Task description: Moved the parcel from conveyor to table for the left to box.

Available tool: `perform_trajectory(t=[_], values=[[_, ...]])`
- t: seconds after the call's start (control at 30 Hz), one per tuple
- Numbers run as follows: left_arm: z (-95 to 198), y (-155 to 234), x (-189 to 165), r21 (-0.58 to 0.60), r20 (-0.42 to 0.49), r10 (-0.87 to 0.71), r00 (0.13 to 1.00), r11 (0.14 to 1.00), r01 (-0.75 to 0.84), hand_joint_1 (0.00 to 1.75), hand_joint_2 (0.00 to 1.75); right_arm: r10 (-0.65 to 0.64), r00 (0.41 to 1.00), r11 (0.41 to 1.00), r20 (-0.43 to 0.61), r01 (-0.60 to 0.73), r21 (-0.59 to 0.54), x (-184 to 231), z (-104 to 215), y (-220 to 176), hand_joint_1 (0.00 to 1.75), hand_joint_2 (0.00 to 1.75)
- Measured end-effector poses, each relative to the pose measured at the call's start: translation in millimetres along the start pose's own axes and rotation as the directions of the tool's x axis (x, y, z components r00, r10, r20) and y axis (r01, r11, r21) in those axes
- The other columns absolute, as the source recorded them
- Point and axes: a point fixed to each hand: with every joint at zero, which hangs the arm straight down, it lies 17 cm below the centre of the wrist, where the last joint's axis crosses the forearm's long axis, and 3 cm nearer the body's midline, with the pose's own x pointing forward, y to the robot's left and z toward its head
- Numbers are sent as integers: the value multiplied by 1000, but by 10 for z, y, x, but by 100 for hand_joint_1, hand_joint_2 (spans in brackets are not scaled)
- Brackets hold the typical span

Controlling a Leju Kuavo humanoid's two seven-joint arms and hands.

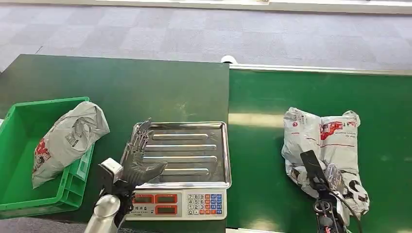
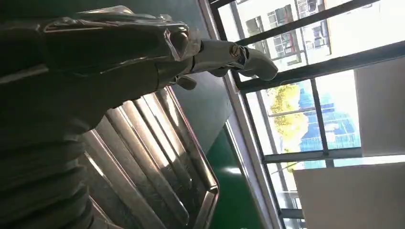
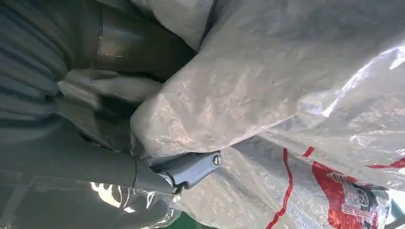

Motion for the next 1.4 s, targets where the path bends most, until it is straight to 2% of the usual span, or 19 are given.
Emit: perform_trajectory(t=[0.83, 0.87, 0.97, 1.0, 1.03, 1.07, 1.1, 1.13, 1.2, 1.27, 1.4], values=[[1, 1, -1, 0, 0, 0, 1000, 1000, 0, 0, 175, -7, 1000, 1000, 3, 7, 6, 34, 12, 46, 171, 175], [1, 1, -1, 0, 0, 0, 1000, 1000, 0, 0, 175, -7, 1000, 1000, 3, 7, 6, 34, 12, 46, 145, 175], [0, 0, 0, 0, 0, 0, 1000, 1000, 0, 0, 175, -29, 999, 999, 29, 30, -25, 74, 1, -31, 148, 175], [-14, -8, 8, -4, 4, -2, 1000, 1000, 2, 0, 175, -59, 992, 991, 115, 71, -109, 211, 23, -258, 145, 175], [-31, -19, 18, -9, 11, -3, 1000, 1000, 3, 0, 175, -50, 965, 969, 258, 109, -222, 554, 102, -596, 145, 175], [-51, -17, 20, -10, 15, -5, 1000, 1000, 5, 0, 175, -11, 915, 942, 402, 144, -304, 1079, 231, -884, 145, 175], [-58, 0, 6, -8, 14, -6, 1000, 1000, 6, 0, 175, 77, 836, 927, 543, 141, -348, 1764, 397, -1090, 145, 175], [-77, 1, 4, -10, 17, -6, 1000, 1000, 6, 0, 175, 143, 749, 930, 647, 123, -347, 2390, 586, -1120, 145, 175], [-121, -41, 14, -22, 24, -4, 1000, 1000, 4, 0, 175, 200, 599, 930, 775, 133, -342, 3106, 1014, -1088, 145, 175], [-141, -52, 17, -22, 27, 0, 1000, 1000, 1, 0, 175, 207, 497, 927, 843, 178, -332, 3434, 1365, -1064, 145, 175], [-126, -41, -13, -22, 19, -3, 1000, 1000, 4, 0, 175, 220, 398, 917, 891, 227, -328, 3665, 1716, -1105, 145, 175]])
